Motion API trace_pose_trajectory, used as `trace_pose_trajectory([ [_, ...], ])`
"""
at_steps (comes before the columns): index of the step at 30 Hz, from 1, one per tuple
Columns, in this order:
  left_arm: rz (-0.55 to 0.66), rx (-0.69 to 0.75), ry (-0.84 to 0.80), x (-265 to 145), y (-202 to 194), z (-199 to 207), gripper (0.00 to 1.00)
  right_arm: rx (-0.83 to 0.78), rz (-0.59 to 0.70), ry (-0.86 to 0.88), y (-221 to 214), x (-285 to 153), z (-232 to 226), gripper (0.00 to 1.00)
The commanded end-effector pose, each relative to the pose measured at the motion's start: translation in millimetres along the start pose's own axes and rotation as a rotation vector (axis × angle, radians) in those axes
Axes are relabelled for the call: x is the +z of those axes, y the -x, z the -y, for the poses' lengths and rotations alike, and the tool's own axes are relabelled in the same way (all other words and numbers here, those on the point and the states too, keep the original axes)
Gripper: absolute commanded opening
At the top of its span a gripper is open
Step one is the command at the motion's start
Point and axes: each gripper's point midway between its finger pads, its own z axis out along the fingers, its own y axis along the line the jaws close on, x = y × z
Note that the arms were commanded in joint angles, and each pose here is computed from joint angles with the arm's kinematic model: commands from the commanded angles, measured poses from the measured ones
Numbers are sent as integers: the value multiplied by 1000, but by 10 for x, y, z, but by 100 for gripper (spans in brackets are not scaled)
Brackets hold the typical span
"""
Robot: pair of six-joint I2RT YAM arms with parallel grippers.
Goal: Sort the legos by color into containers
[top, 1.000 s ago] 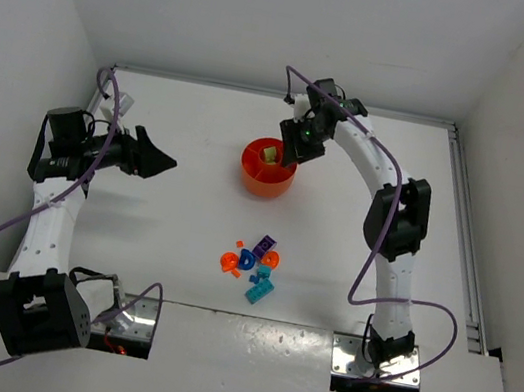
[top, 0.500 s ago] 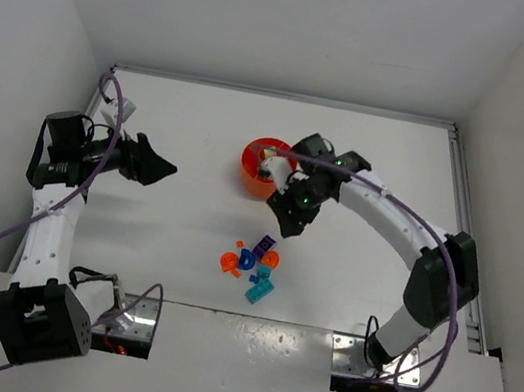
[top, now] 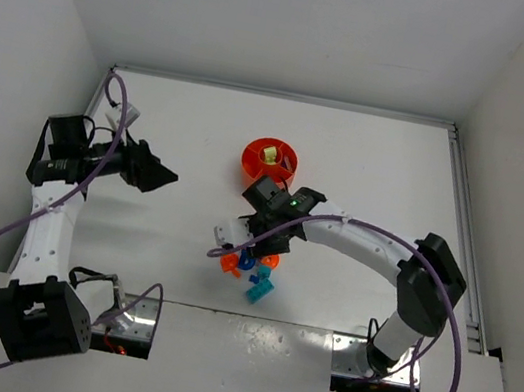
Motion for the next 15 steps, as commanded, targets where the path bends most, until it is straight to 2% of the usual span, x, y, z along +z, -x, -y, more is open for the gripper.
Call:
trace_pose_trajectory([
  [1, 49, 116, -24, -80, 220, 132, 100, -243, 10, -23, 0, 33, 77, 48],
  [3, 53, 113, -13, -99, 227, 105, 100, -296, 42, -24, 30, 6, 35, 48],
  [7, 66, 17, -59, -133, 205, 26, 100, -395, 33, 25, -1, 103, -75, 48],
  [15, 87, -61, -96, -172, 189, -102, 100, -443, 54, 54, 74, 246, -31, 48],
])
